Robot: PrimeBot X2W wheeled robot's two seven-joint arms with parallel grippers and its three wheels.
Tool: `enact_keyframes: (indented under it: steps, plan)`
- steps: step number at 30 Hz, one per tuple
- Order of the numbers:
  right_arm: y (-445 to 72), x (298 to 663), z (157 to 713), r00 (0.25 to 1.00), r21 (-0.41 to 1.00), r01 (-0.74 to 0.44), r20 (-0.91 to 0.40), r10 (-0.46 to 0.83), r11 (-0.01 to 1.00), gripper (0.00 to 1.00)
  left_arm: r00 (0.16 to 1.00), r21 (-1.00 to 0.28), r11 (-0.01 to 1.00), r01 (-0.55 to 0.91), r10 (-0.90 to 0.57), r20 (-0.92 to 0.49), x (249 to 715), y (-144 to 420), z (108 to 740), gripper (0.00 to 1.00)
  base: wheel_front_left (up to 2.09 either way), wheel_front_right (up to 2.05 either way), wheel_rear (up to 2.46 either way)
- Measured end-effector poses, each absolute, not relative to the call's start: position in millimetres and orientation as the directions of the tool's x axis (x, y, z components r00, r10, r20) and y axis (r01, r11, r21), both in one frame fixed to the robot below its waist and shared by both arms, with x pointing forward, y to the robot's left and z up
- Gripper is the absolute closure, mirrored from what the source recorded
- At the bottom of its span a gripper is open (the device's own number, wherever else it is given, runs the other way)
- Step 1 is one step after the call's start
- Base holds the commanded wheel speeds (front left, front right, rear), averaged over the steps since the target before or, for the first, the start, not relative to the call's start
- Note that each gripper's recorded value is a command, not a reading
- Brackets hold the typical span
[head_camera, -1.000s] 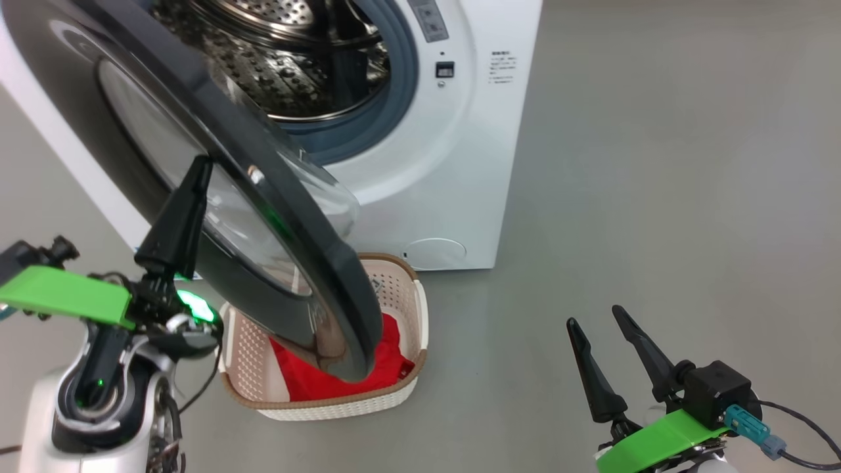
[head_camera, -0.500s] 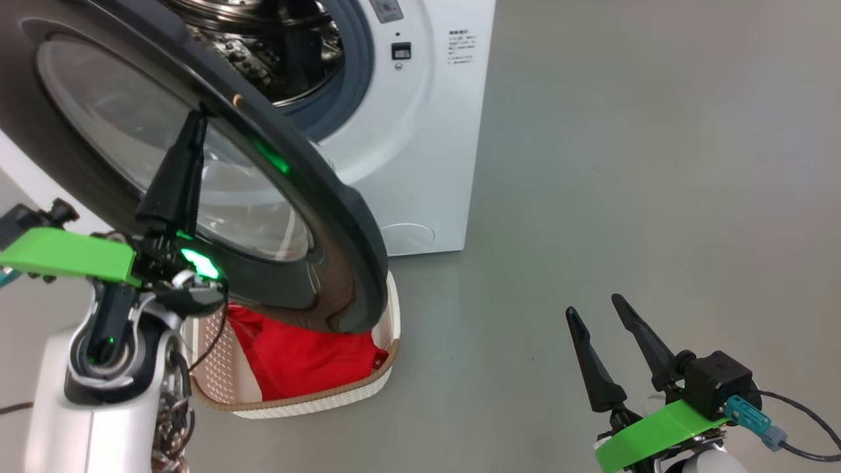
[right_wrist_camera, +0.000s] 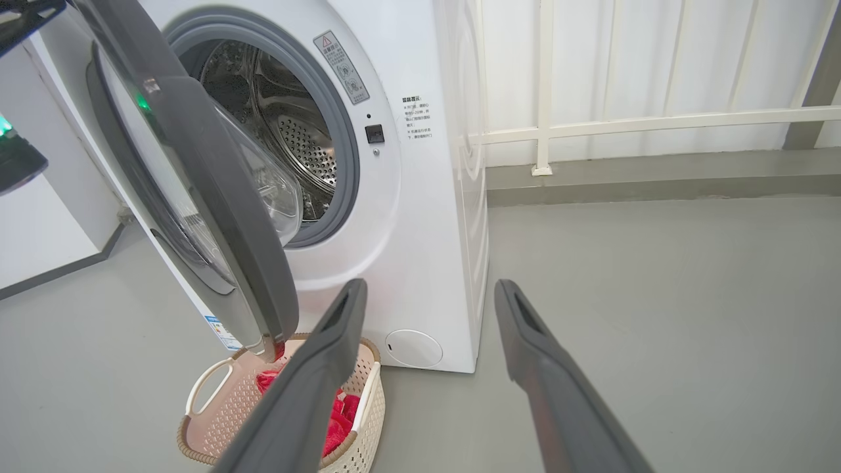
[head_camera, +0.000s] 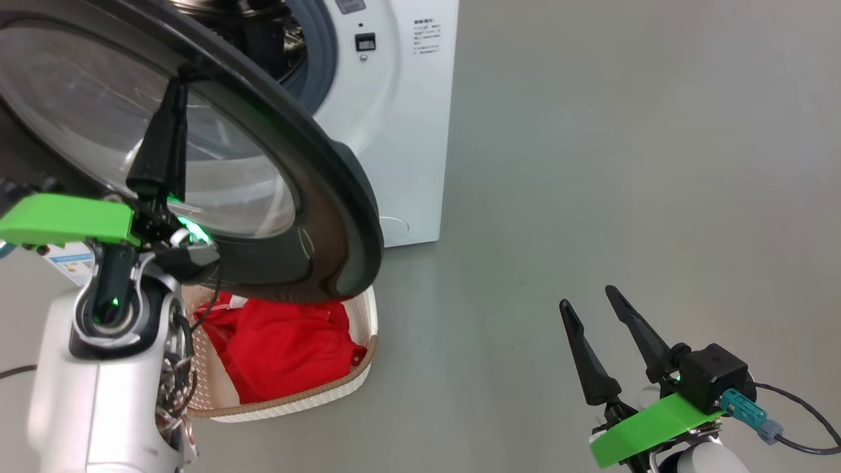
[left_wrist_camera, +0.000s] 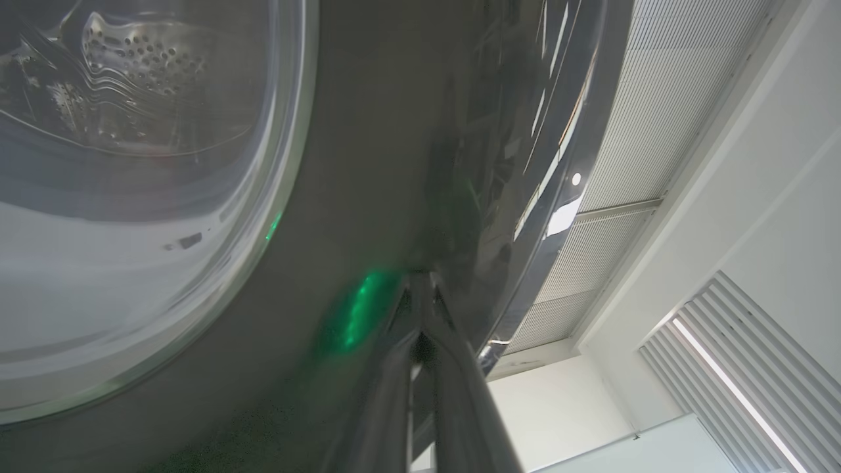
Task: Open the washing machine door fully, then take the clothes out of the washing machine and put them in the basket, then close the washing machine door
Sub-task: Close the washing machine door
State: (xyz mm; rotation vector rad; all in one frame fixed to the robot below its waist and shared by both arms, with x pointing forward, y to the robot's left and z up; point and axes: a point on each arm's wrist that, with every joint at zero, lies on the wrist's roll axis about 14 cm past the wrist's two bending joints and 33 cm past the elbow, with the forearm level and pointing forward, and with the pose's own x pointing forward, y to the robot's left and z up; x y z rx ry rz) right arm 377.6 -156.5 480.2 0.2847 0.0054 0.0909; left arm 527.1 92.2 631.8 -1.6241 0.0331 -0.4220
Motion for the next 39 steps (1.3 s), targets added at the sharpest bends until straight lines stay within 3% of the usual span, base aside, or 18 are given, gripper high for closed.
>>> enact_keyframes:
  steps: [19, 30, 31, 32, 33, 39]
  plan:
    - [-183, 372, 479, 1.0, 0.266, -0.011, -0.003, 0.012, 0.964, 0.0, 0.923, -0.965, -0.137, 0.221, -0.29, 0.253, 568, 55, 632, 1.0, 0.0, 0.0, 0.0]
    - [-184, 372, 480, 1.0, 0.266, -0.009, 0.0, 0.01, 0.964, 0.0, 0.909, -0.956, -0.19, 0.224, -0.312, 0.275, 567, 54, 637, 1.0, 0.0, 0.0, 0.0]
    - [-182, 373, 481, 1.0, 0.267, -0.014, 0.003, 0.014, 0.964, 0.0, 0.908, -0.955, -0.195, 0.225, -0.312, 0.278, 566, 55, 638, 0.89, 0.0, 0.0, 0.0]
    - [-181, 373, 481, 1.0, 0.267, -0.02, 0.006, 0.019, 0.963, 0.0, 0.909, -0.954, -0.197, 0.226, -0.309, 0.279, 564, 58, 639, 0.55, 0.0, 0.0, 0.0]
    - [-179, 374, 482, 1.0, 0.268, -0.026, 0.009, 0.024, 0.963, 0.0, 0.911, -0.955, -0.195, 0.225, -0.304, 0.277, 562, 61, 637, 0.0, 0.0, 0.0, 0.0]
    - [-166, 377, 487, 0.998, 0.276, -0.067, 0.027, 0.062, 0.959, 0.0, 0.928, -0.969, -0.155, 0.192, -0.293, 0.231, 541, 81, 614, 0.0, 0.0, 0.0, 0.0]
